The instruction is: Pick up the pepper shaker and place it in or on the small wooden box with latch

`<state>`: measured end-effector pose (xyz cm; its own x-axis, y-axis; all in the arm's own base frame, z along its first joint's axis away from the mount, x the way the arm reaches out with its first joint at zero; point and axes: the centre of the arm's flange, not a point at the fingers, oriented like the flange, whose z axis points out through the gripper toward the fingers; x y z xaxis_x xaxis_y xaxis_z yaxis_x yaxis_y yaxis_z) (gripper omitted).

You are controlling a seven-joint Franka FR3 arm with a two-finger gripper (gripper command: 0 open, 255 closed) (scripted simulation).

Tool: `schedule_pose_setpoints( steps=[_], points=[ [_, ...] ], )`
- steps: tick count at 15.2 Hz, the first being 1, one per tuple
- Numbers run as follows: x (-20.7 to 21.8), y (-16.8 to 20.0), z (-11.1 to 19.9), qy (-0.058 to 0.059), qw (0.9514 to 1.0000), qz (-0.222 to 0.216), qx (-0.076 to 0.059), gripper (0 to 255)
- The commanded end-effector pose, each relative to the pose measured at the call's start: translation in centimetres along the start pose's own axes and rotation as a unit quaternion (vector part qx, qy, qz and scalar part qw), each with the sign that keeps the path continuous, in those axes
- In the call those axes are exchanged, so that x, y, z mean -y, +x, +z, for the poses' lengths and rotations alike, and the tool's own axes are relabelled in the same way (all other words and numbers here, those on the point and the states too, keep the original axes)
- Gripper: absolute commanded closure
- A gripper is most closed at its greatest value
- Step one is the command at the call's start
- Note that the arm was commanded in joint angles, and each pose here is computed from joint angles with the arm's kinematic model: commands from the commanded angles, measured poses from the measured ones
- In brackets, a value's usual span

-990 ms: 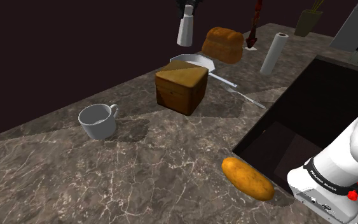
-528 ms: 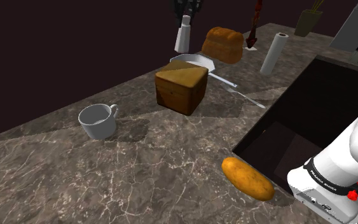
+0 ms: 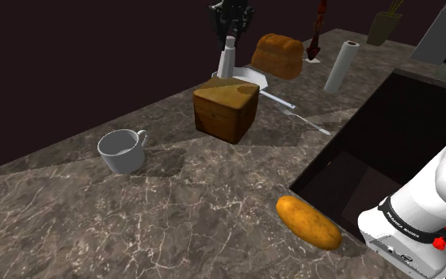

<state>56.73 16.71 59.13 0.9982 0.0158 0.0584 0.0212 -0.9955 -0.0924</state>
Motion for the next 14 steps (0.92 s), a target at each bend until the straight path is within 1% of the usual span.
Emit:
schedule_pose_setpoints(
  steps=[1, 5, 13, 14],
  points=[
    [-0.2, -0.1, 1.1, 0.000, 1.0000, 0.000, 0.000, 255],
    [-0.4, -0.2, 3.5, 0.000, 1.0000, 0.000, 0.000, 255],
    [-0.4, -0.2, 3.5, 0.000, 1.0000, 0.000, 0.000, 255],
    [-0.4, -0.2, 3.5, 0.000, 1.0000, 0.000, 0.000, 0]
  ],
)
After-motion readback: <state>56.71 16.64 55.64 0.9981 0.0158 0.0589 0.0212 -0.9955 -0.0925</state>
